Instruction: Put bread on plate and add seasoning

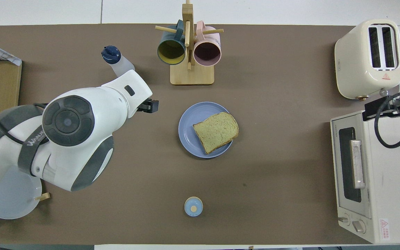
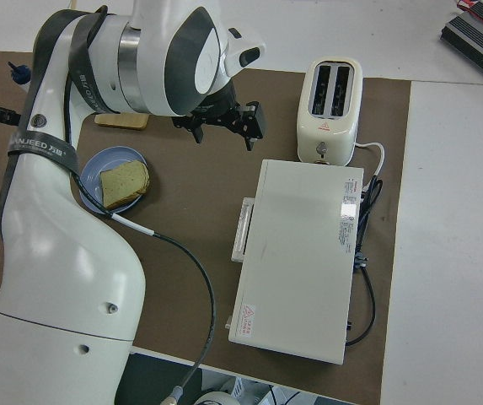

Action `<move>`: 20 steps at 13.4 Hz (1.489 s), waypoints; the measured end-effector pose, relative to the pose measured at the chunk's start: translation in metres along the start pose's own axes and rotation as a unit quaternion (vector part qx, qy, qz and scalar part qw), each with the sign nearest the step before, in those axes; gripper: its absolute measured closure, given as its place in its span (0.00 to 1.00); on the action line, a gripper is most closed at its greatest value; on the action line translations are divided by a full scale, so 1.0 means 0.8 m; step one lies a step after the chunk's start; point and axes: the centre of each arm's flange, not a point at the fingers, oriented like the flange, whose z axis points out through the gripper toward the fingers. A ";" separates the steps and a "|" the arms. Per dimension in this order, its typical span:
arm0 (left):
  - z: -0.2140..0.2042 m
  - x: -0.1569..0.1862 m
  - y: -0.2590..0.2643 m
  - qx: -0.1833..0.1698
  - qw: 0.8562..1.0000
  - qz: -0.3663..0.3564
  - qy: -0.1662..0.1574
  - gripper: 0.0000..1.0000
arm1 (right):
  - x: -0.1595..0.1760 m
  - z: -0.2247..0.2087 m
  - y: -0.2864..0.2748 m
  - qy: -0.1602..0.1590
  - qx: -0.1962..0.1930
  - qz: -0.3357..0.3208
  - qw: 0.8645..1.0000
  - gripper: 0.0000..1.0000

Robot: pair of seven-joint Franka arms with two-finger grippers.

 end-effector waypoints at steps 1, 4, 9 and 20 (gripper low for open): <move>-0.022 0.004 -0.011 -0.006 1.000 0.007 -0.023 0.00 | 0.000 0.000 0.000 0.000 0.000 0.000 1.000 0.00; -0.091 0.023 -0.084 -0.020 0.997 0.025 -0.072 0.00 | 0.000 0.000 0.000 0.000 0.000 0.000 1.000 0.00; -0.143 0.009 -0.245 -0.029 0.991 0.059 -0.117 0.00 | 0.000 0.000 0.000 0.000 0.000 0.000 1.000 0.00; -0.154 0.002 -0.263 -0.023 0.991 0.048 -0.119 0.00 | 0.000 0.000 0.000 0.000 0.000 0.000 1.000 0.00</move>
